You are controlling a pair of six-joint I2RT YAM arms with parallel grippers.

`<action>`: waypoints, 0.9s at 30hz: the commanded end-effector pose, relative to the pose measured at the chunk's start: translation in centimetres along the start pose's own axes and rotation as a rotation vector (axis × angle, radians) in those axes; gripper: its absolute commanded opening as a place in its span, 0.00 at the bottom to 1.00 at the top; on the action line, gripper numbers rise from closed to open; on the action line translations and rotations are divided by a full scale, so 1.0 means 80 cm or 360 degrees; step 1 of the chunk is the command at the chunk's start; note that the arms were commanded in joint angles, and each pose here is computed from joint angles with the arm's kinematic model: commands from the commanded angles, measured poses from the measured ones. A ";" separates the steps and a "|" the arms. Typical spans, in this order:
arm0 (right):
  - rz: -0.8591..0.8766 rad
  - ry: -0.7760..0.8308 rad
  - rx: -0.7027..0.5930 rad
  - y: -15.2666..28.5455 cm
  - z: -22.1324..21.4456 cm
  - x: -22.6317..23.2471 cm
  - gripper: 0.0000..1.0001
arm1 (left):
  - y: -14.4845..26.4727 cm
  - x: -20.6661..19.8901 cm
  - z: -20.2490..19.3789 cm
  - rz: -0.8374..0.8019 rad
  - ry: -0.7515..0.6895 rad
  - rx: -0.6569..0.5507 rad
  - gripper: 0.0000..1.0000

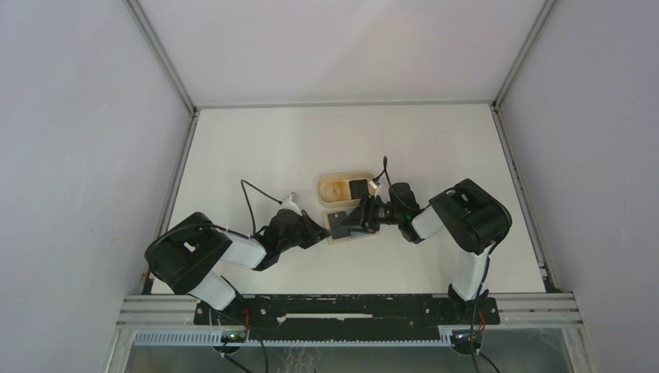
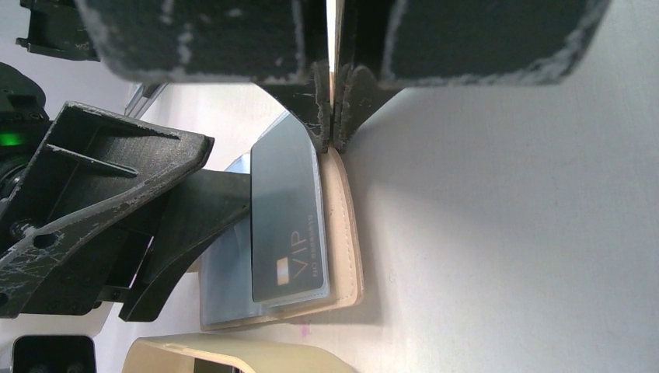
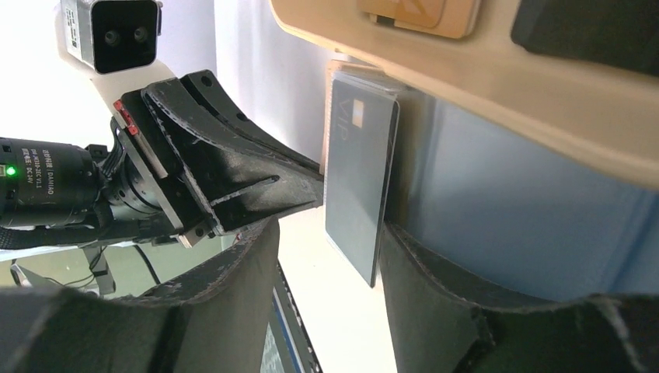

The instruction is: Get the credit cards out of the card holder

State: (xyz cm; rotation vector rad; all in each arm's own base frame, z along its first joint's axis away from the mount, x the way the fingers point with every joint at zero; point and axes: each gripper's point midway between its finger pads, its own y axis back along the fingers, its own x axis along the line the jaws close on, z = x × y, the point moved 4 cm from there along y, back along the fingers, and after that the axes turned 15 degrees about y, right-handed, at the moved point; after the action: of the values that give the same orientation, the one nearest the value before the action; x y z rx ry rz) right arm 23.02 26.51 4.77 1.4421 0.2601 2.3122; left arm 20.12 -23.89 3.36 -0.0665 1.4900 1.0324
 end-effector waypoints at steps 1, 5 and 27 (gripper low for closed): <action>-0.0009 0.0036 0.0016 -0.016 0.000 0.000 0.60 | 0.014 0.080 -0.020 0.0422 -0.0069 0.0120 0.00; 0.0043 0.0032 0.0044 -0.028 -0.006 0.007 0.62 | 0.014 0.080 -0.020 0.0419 -0.0071 0.0121 0.00; 0.0104 -0.0025 -0.0061 0.009 0.016 0.000 0.54 | 0.013 0.081 -0.021 0.0422 -0.0073 0.0126 0.00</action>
State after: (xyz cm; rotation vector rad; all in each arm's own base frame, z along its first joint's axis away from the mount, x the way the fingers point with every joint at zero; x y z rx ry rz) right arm 23.84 26.29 4.47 1.5083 0.2047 2.3056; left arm 20.06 -23.94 3.32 -0.0624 1.4930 1.0262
